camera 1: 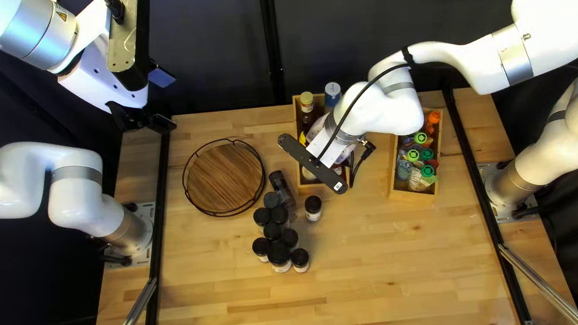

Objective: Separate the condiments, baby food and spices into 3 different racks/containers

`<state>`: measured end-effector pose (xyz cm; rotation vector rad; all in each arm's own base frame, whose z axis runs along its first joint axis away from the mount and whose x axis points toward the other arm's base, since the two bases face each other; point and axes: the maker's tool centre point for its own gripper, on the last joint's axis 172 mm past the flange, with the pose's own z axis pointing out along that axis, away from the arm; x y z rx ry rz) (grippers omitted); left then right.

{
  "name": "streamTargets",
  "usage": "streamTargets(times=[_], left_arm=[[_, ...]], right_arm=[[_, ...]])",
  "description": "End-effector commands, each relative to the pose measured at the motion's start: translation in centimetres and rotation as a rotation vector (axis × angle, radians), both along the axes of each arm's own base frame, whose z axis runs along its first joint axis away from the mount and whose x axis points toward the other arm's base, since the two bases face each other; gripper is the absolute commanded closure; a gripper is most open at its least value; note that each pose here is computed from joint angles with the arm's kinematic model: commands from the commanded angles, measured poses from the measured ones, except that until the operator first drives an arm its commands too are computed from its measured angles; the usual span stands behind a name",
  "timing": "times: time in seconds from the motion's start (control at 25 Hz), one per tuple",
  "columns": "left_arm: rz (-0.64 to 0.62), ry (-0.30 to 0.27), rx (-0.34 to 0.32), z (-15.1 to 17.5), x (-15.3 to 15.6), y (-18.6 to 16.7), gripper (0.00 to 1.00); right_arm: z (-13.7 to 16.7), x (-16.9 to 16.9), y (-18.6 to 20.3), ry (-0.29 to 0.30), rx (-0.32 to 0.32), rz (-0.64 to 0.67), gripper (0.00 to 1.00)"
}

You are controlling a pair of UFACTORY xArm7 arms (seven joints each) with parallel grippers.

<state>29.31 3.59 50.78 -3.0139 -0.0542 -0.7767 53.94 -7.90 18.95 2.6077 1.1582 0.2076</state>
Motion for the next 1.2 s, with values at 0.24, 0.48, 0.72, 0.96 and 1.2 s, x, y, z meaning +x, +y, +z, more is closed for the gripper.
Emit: streamTargets(times=[0.24, 0.48, 0.72, 0.96, 1.2], left_arm=[[0.0, 0.0, 0.0, 0.0, 0.0, 0.0, 0.0], [0.0, 0.0, 0.0, 0.0, 0.0, 0.0, 0.0], [0.0, 0.0, 0.0, 0.0, 0.0, 0.0, 0.0], [0.0, 0.0, 0.0, 0.0, 0.0, 0.0, 0.0], [0.0, 0.0, 0.0, 0.0, 0.0, 0.0, 0.0]], right_arm=[[2.4, -0.6, 2.1, -0.003, 0.017, -0.125, 0.0], [3.2, -0.9, 7.3, 0.078, 0.041, -0.289, 0.0], [1.1, -1.8, 9.4, 0.092, 0.08, -0.358, 0.0], [4.2, -4.9, 9.0, 0.017, 0.191, -0.485, 0.0], [11.2, -10.1, 5.2, -0.059, 0.37, -0.62, 0.0]])
